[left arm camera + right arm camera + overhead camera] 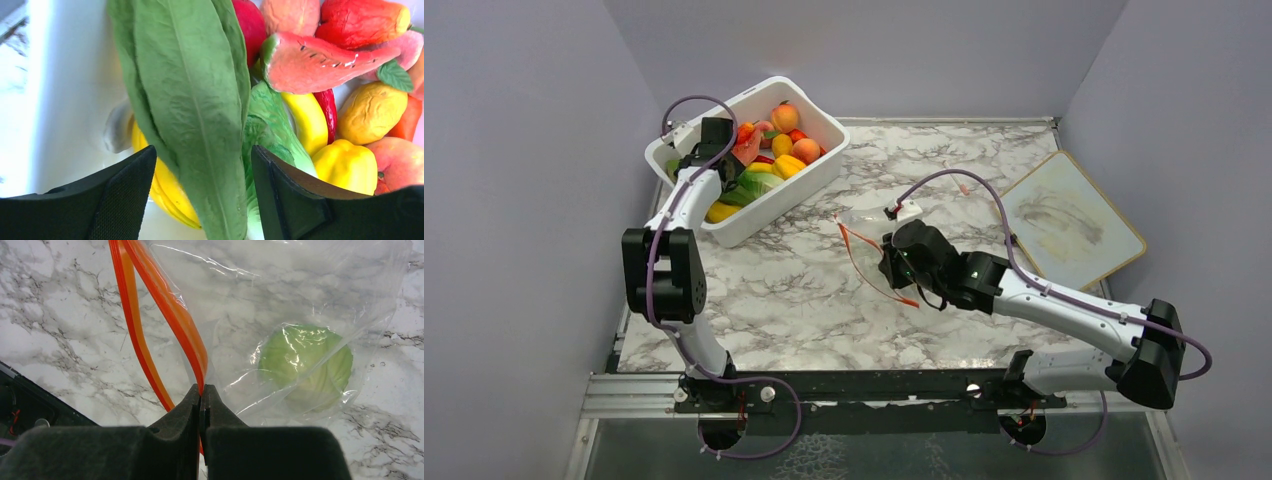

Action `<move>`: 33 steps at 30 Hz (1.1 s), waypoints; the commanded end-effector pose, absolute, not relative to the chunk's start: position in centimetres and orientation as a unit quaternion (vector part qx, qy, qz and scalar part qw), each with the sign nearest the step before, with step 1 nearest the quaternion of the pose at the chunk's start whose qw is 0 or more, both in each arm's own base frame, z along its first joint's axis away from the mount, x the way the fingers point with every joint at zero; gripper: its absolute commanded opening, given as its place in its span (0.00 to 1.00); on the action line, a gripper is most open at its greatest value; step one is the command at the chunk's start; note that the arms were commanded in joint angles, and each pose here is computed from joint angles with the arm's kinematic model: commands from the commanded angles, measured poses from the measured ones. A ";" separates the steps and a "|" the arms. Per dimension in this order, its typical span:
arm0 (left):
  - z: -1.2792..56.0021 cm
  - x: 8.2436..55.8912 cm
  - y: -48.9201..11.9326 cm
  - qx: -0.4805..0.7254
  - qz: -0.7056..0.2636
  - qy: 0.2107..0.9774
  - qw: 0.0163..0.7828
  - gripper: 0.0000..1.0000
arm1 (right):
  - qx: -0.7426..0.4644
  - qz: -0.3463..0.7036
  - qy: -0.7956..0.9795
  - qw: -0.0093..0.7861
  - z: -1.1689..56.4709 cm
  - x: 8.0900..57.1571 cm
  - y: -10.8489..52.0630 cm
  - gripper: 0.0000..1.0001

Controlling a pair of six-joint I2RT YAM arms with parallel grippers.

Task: Place the food in the zip-top bag and seal the zipper
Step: Pick up the fake vegetable from the bin.

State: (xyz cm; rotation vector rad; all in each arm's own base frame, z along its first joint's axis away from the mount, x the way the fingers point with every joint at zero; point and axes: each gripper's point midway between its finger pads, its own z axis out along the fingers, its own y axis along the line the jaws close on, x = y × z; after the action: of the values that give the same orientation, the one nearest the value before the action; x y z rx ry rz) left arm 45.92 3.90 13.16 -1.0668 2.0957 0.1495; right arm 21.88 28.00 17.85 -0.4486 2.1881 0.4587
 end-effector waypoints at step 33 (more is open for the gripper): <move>7.5 45.1 3.3 -0.500 0.007 0.792 0.349 0.61 | -0.151 0.199 0.881 0.401 16.8 21.9 29.0 0.01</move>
State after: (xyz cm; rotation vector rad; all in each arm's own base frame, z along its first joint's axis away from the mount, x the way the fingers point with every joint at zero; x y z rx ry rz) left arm 46.14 4.32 10.38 -1.2473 1.9668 0.0593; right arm 21.49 28.82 17.21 -0.4100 2.2321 0.5060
